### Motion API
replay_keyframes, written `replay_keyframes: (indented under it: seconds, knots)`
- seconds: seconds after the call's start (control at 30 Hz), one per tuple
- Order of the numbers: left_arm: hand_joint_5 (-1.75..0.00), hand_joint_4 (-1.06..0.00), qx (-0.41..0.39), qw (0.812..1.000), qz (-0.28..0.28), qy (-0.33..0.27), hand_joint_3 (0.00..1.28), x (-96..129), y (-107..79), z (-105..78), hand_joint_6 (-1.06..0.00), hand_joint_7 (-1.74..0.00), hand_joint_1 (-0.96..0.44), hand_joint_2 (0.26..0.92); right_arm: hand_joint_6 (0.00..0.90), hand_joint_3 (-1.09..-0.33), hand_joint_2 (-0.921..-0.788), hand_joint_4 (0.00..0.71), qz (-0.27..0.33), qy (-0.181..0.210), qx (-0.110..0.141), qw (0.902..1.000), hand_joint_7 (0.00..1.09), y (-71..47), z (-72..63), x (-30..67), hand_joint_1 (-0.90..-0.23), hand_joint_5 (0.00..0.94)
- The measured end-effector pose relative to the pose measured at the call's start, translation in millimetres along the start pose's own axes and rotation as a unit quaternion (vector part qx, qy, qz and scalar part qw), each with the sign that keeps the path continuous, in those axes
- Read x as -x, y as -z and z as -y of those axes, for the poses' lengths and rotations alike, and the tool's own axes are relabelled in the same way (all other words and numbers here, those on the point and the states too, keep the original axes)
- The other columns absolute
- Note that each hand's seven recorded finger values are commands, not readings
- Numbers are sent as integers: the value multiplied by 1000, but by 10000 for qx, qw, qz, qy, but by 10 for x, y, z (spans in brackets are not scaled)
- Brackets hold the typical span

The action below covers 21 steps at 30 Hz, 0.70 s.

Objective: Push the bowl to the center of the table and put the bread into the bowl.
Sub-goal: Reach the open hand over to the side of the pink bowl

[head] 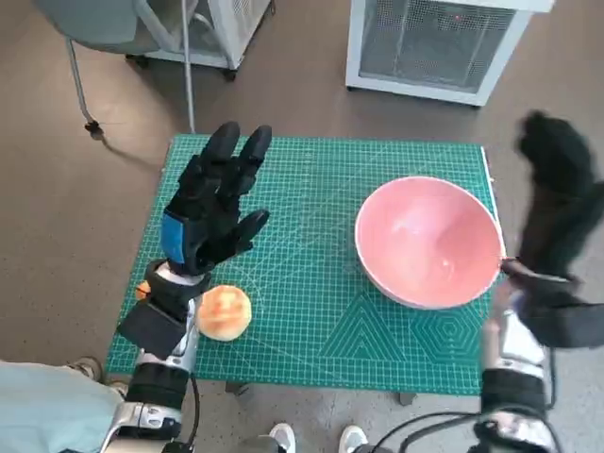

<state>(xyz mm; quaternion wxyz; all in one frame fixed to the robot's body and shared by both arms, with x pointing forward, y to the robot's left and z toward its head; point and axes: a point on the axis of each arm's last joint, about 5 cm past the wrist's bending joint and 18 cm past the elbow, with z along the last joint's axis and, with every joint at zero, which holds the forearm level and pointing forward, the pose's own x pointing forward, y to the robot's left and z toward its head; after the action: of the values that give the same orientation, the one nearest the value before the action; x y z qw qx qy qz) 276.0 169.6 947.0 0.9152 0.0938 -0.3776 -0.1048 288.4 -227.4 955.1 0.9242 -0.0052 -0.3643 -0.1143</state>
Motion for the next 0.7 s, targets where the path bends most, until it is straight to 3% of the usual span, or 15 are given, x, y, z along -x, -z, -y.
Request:
replay_keyframes:
  seconds: [0.33, 0.7]
  knots:
    - [0, -344, 21, 10000, -21, -5, 271, 5, 3, 10, -463, -8, -94, 921, 32, -685, -921, 308, -867, 592, -47, 9945, 629, 190, 188, 80, -380, 0]
    - [-1, -346, 38, 10000, -44, -6, 276, 4, 6, 20, -469, -9, -93, 921, 75, -705, -921, 284, -1878, 714, -477, 9784, 570, 352, 157, 166, -335, 1]
